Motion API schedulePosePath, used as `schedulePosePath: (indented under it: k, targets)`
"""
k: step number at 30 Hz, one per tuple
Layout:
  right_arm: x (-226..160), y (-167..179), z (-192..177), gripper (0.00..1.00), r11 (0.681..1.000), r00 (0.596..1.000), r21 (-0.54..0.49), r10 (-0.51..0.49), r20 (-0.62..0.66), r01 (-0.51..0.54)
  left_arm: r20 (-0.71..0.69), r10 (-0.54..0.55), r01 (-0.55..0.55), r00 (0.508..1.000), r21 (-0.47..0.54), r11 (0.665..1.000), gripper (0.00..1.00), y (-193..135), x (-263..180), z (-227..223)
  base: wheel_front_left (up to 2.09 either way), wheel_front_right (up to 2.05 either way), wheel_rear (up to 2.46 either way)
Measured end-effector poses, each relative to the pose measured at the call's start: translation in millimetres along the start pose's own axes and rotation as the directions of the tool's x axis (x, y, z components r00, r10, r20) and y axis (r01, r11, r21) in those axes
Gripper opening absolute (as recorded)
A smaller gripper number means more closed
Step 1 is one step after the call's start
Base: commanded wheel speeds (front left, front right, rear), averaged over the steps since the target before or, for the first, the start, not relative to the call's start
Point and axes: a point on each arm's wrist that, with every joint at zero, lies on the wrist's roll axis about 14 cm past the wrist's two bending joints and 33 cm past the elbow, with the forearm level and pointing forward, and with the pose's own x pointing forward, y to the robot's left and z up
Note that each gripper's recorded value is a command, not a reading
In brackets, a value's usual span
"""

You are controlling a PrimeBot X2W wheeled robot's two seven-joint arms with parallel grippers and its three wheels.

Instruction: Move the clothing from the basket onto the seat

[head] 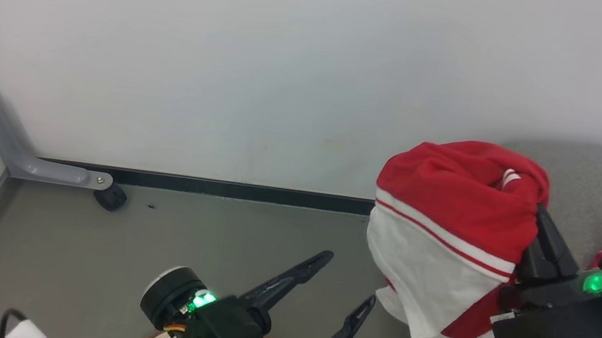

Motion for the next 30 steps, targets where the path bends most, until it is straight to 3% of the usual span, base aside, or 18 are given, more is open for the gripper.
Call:
schedulePosePath:
  k: [4,21,30]
  targets:
    - [-7,-28,8,0.0,0.996,0.996,-0.031,-0.088,0.017,0.088,-0.061,-0.047,0.047,0.997,-0.002,0.999,1.0,-16,-3,-21,0.0,0.0,0.0]
    - [-48,-76,2,0.0,0.958,0.959,-0.047,-0.283,0.0,0.282,-0.156,-0.189,0.184,0.969,-0.049,0.982,1.0,-41,11,-61,0.0,0.0,0.0]
    - [-85,-124,9,0.0,0.89,0.895,-0.103,-0.447,0.001,0.445,-0.211,-0.289,0.277,0.934,-0.083,0.957,1.0,-54,21,-87,0.0,0.0,0.0]
